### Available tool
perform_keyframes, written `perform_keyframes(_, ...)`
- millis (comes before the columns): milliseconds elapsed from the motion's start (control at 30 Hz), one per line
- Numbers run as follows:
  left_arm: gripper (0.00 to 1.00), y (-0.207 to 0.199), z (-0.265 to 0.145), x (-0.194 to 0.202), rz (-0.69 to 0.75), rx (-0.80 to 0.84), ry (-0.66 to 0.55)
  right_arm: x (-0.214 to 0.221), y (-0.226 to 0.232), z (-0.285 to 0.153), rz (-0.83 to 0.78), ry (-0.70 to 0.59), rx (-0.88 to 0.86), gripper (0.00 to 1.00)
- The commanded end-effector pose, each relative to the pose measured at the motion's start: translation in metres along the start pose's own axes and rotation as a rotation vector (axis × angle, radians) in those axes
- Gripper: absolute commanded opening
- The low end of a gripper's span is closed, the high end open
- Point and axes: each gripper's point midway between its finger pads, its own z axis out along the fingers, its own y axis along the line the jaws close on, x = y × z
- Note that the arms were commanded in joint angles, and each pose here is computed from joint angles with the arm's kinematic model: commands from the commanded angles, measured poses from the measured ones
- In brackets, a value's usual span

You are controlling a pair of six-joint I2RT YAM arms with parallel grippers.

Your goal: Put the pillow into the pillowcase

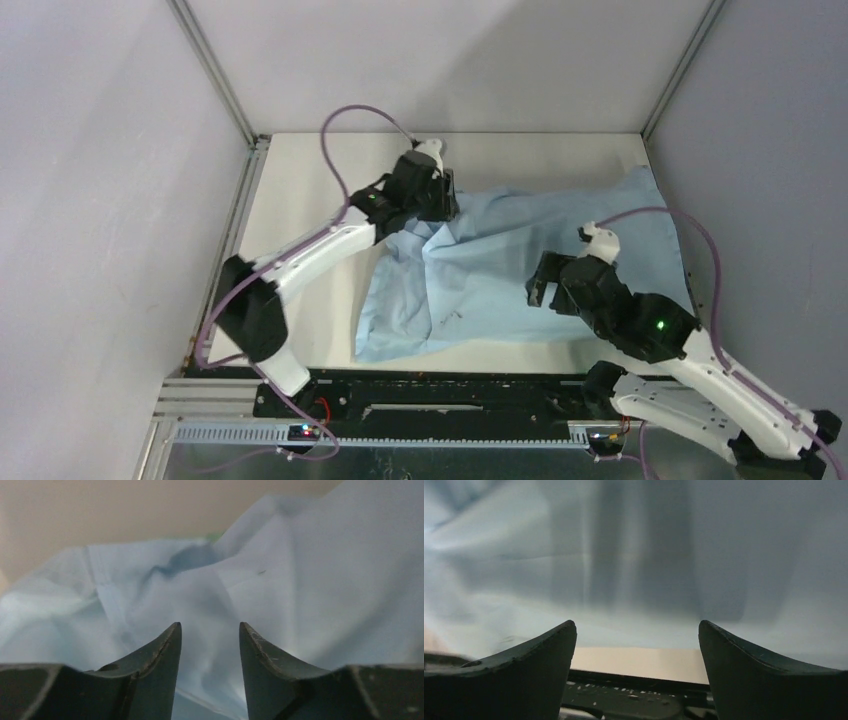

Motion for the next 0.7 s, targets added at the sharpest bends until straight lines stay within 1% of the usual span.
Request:
perform_keyframes(0,0.42,0.012,0.027,0.039,0.062,-0.020,0.145,0.026,-0.043,0.023,0.181,0.011,0.130,0.96)
perform_keyframes(67,0.25,0.026,0.034,0.062,0.032,-0.066,0.194,0.025,-0.044,0.046,0.228,0.028,0.096,0.96)
perform_keyframes(100,0.13,0.036,0.033,0.075,0.009,-0.103,0.216,0.016,-0.035,0.065,0.260,0.018,0.047,0.95)
perform_keyframes(167,0.01,0.054,0.026,0.096,-0.039,-0.165,0.233,0.001,-0.030,0.094,0.290,0.032,0.002,0.93)
perform_keyframes(267,0.00,0.082,0.005,0.121,-0.145,-0.223,0.212,-0.048,-0.014,0.141,0.266,-0.001,-0.033,0.93)
perform_keyframes(300,0.00,0.086,-0.002,0.128,-0.175,-0.223,0.204,-0.079,0.002,0.150,0.240,-0.034,-0.067,0.93)
perform_keyframes(333,0.00,0.088,-0.008,0.134,-0.204,-0.217,0.192,-0.098,0.012,0.162,0.212,-0.042,-0.080,0.93)
perform_keyframes(367,0.00,0.086,-0.012,0.135,-0.233,-0.194,0.169,-0.109,0.020,0.177,0.180,-0.024,-0.082,0.93)
perform_keyframes(467,0.00,0.084,-0.015,0.149,-0.313,-0.168,0.161,-0.139,0.032,0.202,0.116,-0.012,-0.068,0.92)
perform_keyframes(567,0.00,0.059,-0.014,0.144,-0.379,-0.051,0.136,-0.161,0.026,0.209,0.084,-0.036,-0.061,0.94)
perform_keyframes(600,0.03,0.052,-0.014,0.139,-0.387,-0.031,0.129,-0.164,0.027,0.209,0.080,-0.010,-0.086,0.94)
perform_keyframes(667,0.20,0.051,-0.019,0.125,-0.378,-0.049,0.104,-0.172,0.022,0.201,0.081,0.016,-0.076,0.93)
